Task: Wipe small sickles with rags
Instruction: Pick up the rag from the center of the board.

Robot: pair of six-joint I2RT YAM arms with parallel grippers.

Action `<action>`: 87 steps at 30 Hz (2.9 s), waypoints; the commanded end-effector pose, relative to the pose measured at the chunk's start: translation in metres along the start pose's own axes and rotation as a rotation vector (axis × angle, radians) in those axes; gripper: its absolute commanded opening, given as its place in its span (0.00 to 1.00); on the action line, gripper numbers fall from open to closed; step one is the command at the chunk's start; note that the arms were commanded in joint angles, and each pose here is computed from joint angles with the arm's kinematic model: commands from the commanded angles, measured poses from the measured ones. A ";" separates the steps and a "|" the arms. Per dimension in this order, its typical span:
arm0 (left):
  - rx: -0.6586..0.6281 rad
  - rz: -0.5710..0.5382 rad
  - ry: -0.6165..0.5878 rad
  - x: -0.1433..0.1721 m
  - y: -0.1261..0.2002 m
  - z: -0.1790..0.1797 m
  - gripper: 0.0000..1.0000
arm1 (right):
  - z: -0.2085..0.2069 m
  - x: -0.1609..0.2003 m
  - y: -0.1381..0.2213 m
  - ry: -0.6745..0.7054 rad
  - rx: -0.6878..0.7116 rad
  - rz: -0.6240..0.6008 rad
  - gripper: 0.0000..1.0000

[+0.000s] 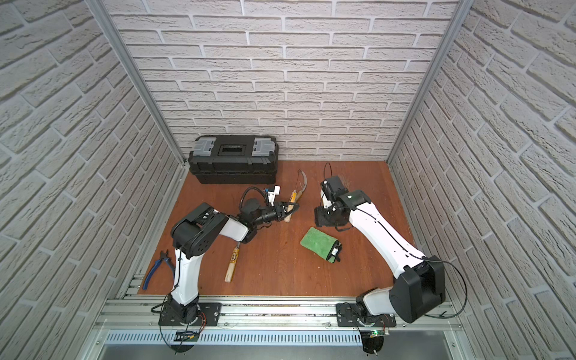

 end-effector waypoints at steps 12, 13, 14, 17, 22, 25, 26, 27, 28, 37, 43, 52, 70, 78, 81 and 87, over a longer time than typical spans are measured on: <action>0.106 -0.037 -0.130 -0.011 0.012 -0.037 0.00 | -0.017 0.039 -0.043 -0.259 0.032 0.032 0.84; 0.105 -0.037 -0.133 -0.010 0.013 -0.037 0.00 | -0.018 0.038 -0.045 -0.261 0.043 0.031 0.86; 0.105 -0.037 -0.138 -0.010 0.014 -0.038 0.00 | -0.017 0.037 -0.048 -0.264 0.045 0.037 0.87; 0.101 -0.037 -0.138 -0.009 0.015 -0.037 0.00 | -0.013 0.032 -0.058 -0.261 0.040 0.056 0.89; 0.096 -0.031 -0.134 -0.008 0.015 -0.033 0.00 | -0.005 0.016 -0.050 -0.187 0.054 0.055 0.89; 0.095 -0.034 -0.136 -0.007 0.015 -0.034 0.00 | -0.004 0.010 -0.044 -0.137 0.098 0.084 0.89; 0.093 -0.036 -0.135 -0.008 0.016 -0.033 0.00 | -0.003 0.009 -0.044 -0.122 0.099 0.093 0.89; 0.093 -0.035 -0.135 -0.008 0.016 -0.033 0.00 | -0.003 0.008 -0.044 -0.106 0.101 0.099 0.89; 0.094 -0.036 -0.136 -0.008 0.015 -0.033 0.00 | -0.002 0.006 -0.043 -0.083 0.104 0.107 0.89; 0.089 -0.044 -0.131 -0.008 0.016 -0.033 0.00 | -0.002 0.000 -0.012 0.084 0.193 0.179 0.89; 0.094 -0.044 -0.132 -0.009 0.015 -0.034 0.00 | 0.003 0.004 -0.012 0.225 0.137 0.226 0.89; 0.081 -0.061 -0.133 -0.010 0.019 -0.034 0.00 | 0.011 0.014 -0.055 0.380 0.088 0.269 0.90; 0.056 -0.073 -0.127 -0.011 0.030 -0.029 0.00 | 0.007 0.027 -0.117 0.395 0.143 0.373 0.90; 0.041 -0.077 -0.124 -0.012 0.036 -0.025 0.00 | 0.009 0.037 -0.136 0.345 0.151 0.401 0.83; 0.040 -0.076 -0.123 -0.012 0.037 -0.025 0.00 | 0.010 0.039 -0.142 0.312 0.144 0.416 0.69; 0.033 -0.076 -0.119 -0.013 0.040 -0.022 0.00 | 0.011 0.035 -0.143 0.271 0.155 0.379 0.24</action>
Point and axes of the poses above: each gripper's point midway between its finger pads, its own y axis back along the fingers, its own z axis along the line the jaws close on, x = y × z, the point moved 7 cm from there along y, back along the fingers, and after that the axes turned 4 degrees about -y, right-handed, at the moved point
